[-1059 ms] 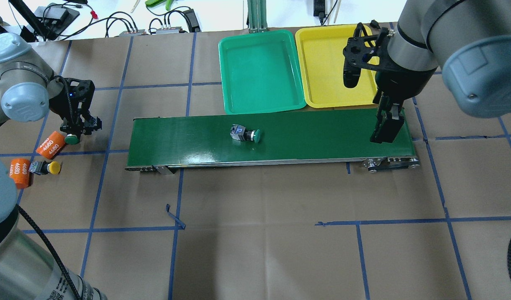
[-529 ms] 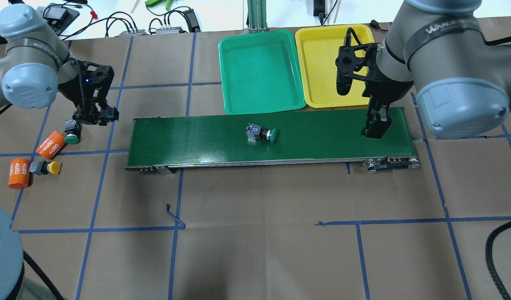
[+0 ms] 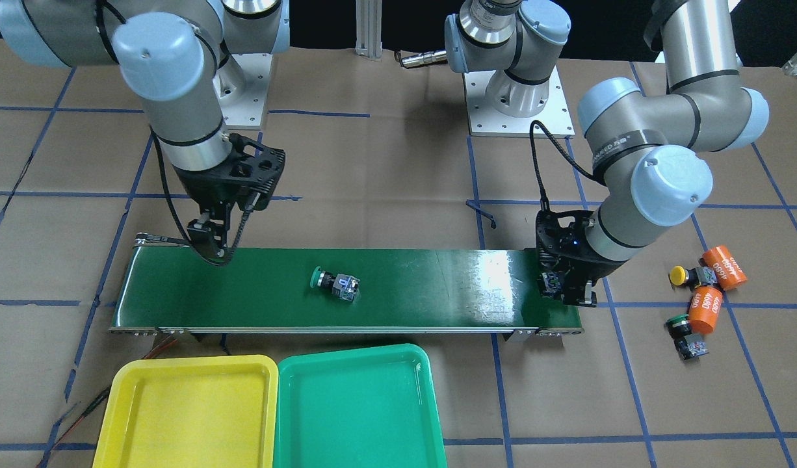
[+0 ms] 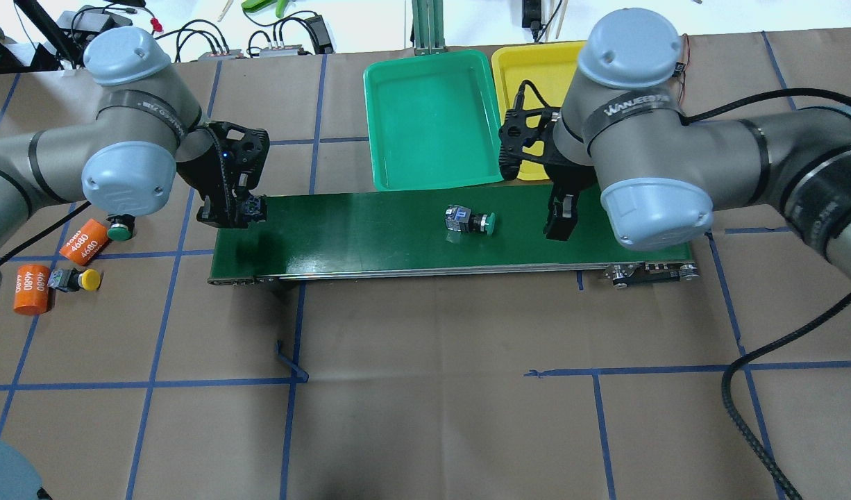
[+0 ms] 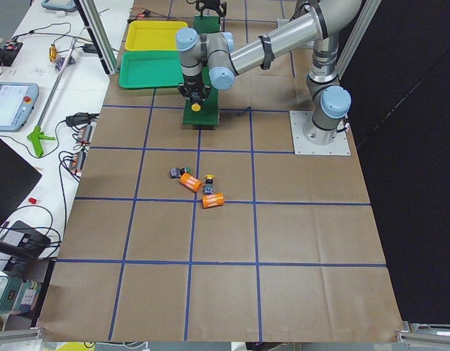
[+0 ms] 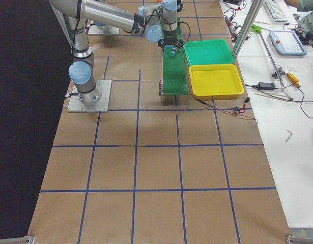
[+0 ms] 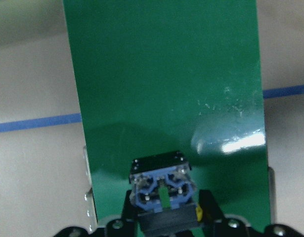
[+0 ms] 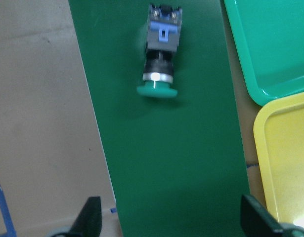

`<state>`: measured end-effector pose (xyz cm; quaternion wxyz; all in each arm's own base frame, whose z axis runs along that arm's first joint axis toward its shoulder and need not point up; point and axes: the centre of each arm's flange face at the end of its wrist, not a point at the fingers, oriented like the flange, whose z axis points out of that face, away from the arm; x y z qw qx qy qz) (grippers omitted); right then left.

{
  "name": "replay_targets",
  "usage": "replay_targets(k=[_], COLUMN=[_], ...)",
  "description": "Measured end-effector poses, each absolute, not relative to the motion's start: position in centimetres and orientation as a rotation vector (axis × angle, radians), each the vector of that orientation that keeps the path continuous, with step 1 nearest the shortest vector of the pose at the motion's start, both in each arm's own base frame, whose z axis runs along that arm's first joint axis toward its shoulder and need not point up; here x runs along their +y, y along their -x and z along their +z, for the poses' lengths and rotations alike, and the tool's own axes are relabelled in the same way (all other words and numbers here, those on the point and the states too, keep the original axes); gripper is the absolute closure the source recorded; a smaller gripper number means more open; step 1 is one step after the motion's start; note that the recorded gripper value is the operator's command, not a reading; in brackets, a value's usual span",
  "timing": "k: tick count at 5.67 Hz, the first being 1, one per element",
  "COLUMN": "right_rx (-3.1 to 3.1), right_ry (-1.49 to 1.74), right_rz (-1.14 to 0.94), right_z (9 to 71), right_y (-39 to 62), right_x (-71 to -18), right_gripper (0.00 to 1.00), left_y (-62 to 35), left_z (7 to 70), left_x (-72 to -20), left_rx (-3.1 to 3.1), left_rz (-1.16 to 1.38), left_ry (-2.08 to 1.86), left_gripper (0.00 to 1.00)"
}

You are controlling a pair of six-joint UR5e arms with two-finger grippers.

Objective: Sort buttons by color to trays
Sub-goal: 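Lower right gripper onto belt's green button while left places another button, then lift green button with right gripper while left reaches for orange cylinder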

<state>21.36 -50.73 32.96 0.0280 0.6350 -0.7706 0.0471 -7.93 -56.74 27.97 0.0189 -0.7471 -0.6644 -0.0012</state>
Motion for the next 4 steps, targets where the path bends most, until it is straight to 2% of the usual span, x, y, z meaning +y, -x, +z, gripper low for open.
replay_targets(k=[1,2,3,4], right_rx=[-2.381,-2.379,-2.380,-2.376], right_ry=[-1.966,-1.985,-2.003,-2.018], right_rz=[0.140,0.117,0.086,0.066], right_z=[31.4,30.0,28.6,27.8], right_y=[-23.2,-24.3,-24.6,-24.5], right_x=[-51.2,-51.5,-51.8,-52.0], right_gripper=[0.00,0.00,0.00,0.00], left_y=[9.4,9.8,9.9,9.8], left_z=[26.6,25.2,24.5,24.5], left_x=[-56.2,-55.5,-55.1,-55.1], left_rx=[-2.066,-2.064,-2.059,-2.061], left_rz=[0.018,0.017,0.005,-0.003], left_ry=[2.328,2.326,2.324,2.322], left_gripper=[0.90,0.11,0.02,0.02])
